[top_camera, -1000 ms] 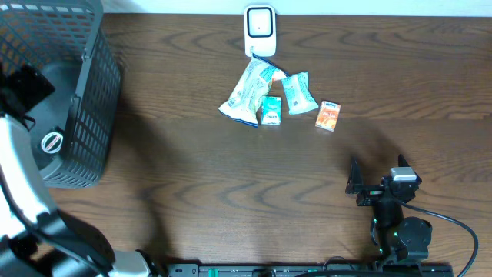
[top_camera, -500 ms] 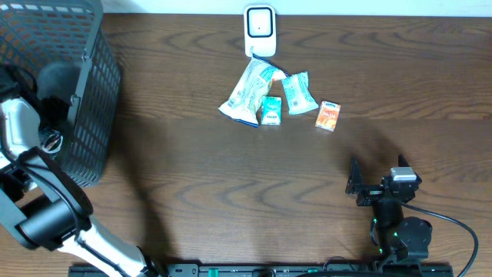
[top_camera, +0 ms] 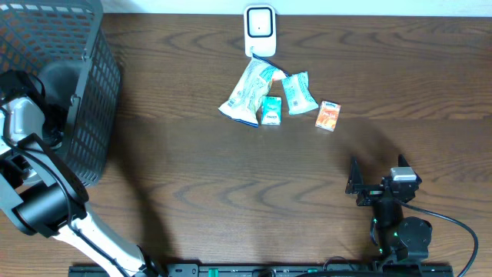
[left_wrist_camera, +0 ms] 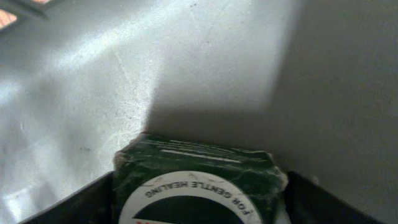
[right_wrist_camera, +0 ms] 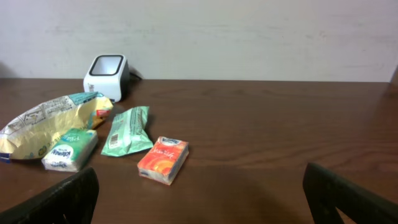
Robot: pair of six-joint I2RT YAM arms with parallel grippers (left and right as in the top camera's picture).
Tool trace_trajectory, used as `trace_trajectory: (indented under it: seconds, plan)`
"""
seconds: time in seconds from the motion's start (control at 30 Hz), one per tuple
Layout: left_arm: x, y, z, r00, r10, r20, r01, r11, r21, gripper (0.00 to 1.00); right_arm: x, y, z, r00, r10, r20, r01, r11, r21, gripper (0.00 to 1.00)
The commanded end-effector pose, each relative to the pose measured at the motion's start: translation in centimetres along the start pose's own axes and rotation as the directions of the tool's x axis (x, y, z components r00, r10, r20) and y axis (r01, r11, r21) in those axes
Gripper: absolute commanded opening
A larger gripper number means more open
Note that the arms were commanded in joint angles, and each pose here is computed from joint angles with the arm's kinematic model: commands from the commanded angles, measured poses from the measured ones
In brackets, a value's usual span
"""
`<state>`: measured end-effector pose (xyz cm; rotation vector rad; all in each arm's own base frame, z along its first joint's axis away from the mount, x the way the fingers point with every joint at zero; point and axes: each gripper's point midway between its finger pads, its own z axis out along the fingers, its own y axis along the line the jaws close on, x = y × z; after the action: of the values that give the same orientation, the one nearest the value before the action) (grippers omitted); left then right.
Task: Scan the item barcode
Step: 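Return the left gripper to the basket and grasp a dark green tin, then carry the dark green tin to the scanner and drop it in front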
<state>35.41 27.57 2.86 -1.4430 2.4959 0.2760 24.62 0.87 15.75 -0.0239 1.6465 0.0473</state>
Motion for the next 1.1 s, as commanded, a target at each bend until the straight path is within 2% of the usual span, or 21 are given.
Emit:
trace_trajectory:
  seconds: [0.0, 0.1, 0.13, 0.17, 0.37, 0.53, 0.57, 0.63, 0.77, 0.83, 0.9, 0.97, 1.0, 1.03, 1.07]
  plan:
    - [1.6, 1.0, 2.2, 0.998, 0.015, -0.06, -0.019, 0.998, -0.058, 0.68, 0.1, -0.3, 0.0, 1.0, 0.001, -0.001, -0.001, 1.0, 0.014, 0.99]
    - [1.0, 0.9, 1.1, 0.999, 0.011, -0.034, -0.012, 0.999, -0.047, 0.62, 0.1, -0.3, 0.0, 1.0, 0.001, -0.001, -0.001, 1.0, 0.014, 0.99]
    - [0.5, 0.8, 0.2, 1.0, 0.007, -0.012, -0.007, 0.999, -0.037, 0.54, 0.1, -0.3, 0.0, 1.0, 0.001, -0.001, -0.001, 1.0, 0.014, 0.99]
    - [0.0, 0.7, -0.8, 1.0, 0.002, 0.008, -0.002, 1.0, -0.023, 0.5, 0.1, -0.3, 0.0, 1.0, 0.001, 0.0, -0.001, 1.0, 0.014, 0.99]
    - [-2.7, -1.7, -8.5, 0.989, -0.036, 0.142, 0.008, 0.981, 0.192, 0.49, 0.1, -0.3, 0.0, 1.0, 0.001, -0.001, -0.001, 1.0, 0.014, 0.99]
    - [-5.1, -1.9, -16.8, 0.943, -0.097, 0.318, -0.007, 0.95, 0.313, 0.49, 0.1, -0.3, 0.0, 1.0, 0.001, -0.001, -0.001, 1.0, 0.014, 0.99]
    - [-5.7, -2.5, -20.9, 0.914, -0.132, 0.384, -0.037, 0.914, 0.403, 0.49, 0.1, -0.3, 0.0, 1.0, 0.001, -0.001, -0.001, 1.0, 0.014, 0.99]
    - [-6.1, -3.3, -25.2, 0.882, -0.209, 0.422, -0.045, 0.855, 0.517, 0.49, 0.1, -0.3, 0.0, 1.0, 0.001, -0.001, -0.001, 1.0, 0.014, 0.99]
    - [-5.7, -4.8, -36.8, 0.808, -0.412, 0.421, -0.1, 0.609, 0.787, 0.49, 0.1, -0.3, 0.0, 1.0, 0.001, -0.001, -0.001, 1.0, 0.014, 0.99]
    - [-4.6, -5.9, -40.9, 0.802, -0.43, 0.415, -0.168, 0.504, 0.847, 0.49, 0.1, -0.3, 0.0, 1.0, 0.001, -0.001, -0.001, 1.0, 0.014, 0.99]
    - [-1.8, -8.3, -44.5, 0.822, -0.382, 0.422, -0.268, 0.395, 0.879, 0.49, 0.1, -0.3, 0.0, 1.0, 0.001, 0.0, -0.001, 1.0, 0.014, 0.99]
    - [1.5, -11.2, -45.7, 0.861, -0.299, 0.411, -0.311, 0.33, 0.891, 0.49, 0.1, -0.3, 0.0, 1.0, 0.001, -0.001, -0.001, 1.0, 0.014, 0.99]
    - [4.3, -13.6, -45.9, 0.893, -0.22, 0.393, -0.324, 0.294, 0.9, 0.49, 0.1, -0.3, 0.0, 1.0, 0.001, -0.001, -0.001, 1.0, 0.014, 0.99]
    - [5.6, -14.8, -45.9, 0.902, -0.181, 0.392, -0.336, 0.277, 0.9, 0.49, 0.1, -0.3, 0.0, 1.0, 0.001, 0.0, -0.001, 1.0, 0.014, 0.99]
    - [8.7, -17.6, -46.0, 0.908, -0.086, 0.41, -0.381, 0.234, 0.894, 0.49, 0.1, -0.3, 0.0, 1.0, 0.001, -0.001, -0.001, 1.0, 0.014, 0.99]
